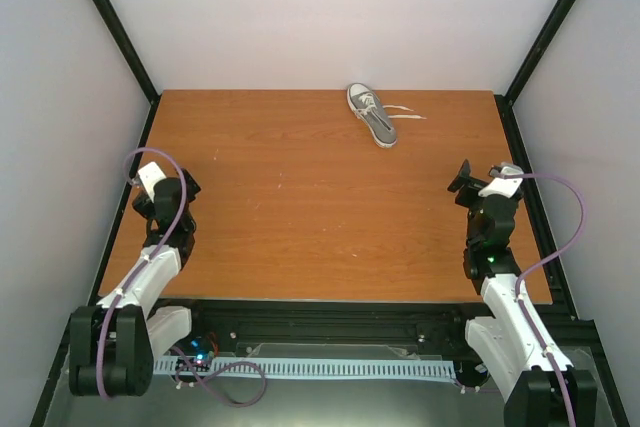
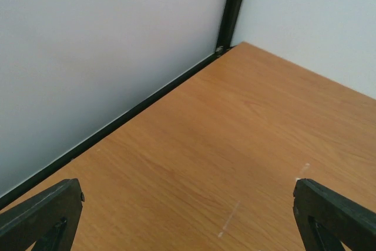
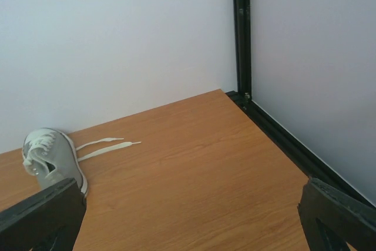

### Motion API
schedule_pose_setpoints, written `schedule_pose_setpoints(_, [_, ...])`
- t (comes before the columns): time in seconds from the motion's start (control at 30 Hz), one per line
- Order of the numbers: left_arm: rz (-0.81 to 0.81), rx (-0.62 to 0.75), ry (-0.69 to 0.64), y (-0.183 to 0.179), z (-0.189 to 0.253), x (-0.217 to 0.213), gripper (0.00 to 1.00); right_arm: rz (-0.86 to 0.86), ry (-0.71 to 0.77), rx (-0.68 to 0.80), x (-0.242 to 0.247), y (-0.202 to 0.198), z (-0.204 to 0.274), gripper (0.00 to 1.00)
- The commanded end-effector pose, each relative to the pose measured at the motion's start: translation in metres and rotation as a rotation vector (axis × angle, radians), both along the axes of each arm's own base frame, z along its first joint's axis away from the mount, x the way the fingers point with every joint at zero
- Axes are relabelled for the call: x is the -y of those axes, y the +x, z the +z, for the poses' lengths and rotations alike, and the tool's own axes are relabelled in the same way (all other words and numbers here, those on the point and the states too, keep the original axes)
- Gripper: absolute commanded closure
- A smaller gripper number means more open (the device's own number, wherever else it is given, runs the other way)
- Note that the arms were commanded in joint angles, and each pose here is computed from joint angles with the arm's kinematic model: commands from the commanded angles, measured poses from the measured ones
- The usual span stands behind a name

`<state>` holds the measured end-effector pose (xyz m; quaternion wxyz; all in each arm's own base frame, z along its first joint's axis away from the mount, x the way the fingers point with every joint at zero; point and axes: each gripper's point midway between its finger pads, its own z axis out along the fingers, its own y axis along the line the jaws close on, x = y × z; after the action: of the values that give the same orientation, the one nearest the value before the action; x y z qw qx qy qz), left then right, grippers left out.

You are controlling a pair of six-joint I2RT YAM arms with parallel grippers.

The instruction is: Tie the shoes

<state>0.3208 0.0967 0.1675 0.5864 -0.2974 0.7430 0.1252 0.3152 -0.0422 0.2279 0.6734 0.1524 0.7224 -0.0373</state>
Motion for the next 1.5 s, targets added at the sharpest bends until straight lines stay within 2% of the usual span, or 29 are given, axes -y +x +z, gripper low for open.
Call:
schedule_pose_setpoints(0.0, [0.183,-0.033,-0.027,-0.006,0.006,-0.023,0.00,-0.089,0.025,0.022,0.014,-0.009,0.006,0.00])
schedule_pose_setpoints(0.17, [0.235,-0.094,-0.033,-0.003,-0.002,-0.028,0.00,-0.072,0.034,0.053,0.011,-0.014,0.010,0.00])
schedule_pose_setpoints(0.3, [0.226,-0.084,-0.041,-0.006,-0.002,-0.027,0.00,-0.173,0.109,0.059,0.026,-0.016,0.005,0.00])
schedule_pose_setpoints(0.37, [0.221,-0.069,-0.047,-0.008,-0.002,-0.026,0.00,-0.109,0.107,0.052,0.016,-0.007,0.007,0.00])
schedule_pose_setpoints(0.43, [0.199,-0.063,-0.051,-0.006,-0.003,-0.023,0.00,0.041,0.097,0.024,-0.009,0.009,0.009,0.00])
schedule_pose_setpoints(0.53, [0.171,-0.077,-0.056,0.001,-0.004,-0.019,0.00,0.292,0.084,-0.073,-0.052,0.035,0.003,0.00])
schedule_pose_setpoints(0.8, [0.182,-0.209,-0.084,0.019,-0.022,-0.018,0.00,0.562,0.009,-0.487,-0.119,0.094,-0.051,0.00])
schedule_pose_setpoints(1.0, [0.121,-0.301,-0.086,0.038,-0.039,-0.011,0.00,0.511,-0.077,-0.732,-0.135,0.147,-0.083,0.00])
schedule_pose_setpoints(1.17, [0.035,-0.304,-0.085,0.051,-0.042,-0.001,0.00,0.490,-0.073,-0.851,-0.140,0.185,-0.117,0.00])
schedule_pose_setpoints(1.47, [0.033,-0.374,-0.077,0.062,-0.057,-0.002,0.00,0.598,-0.093,-0.985,-0.173,0.232,-0.185,0.01])
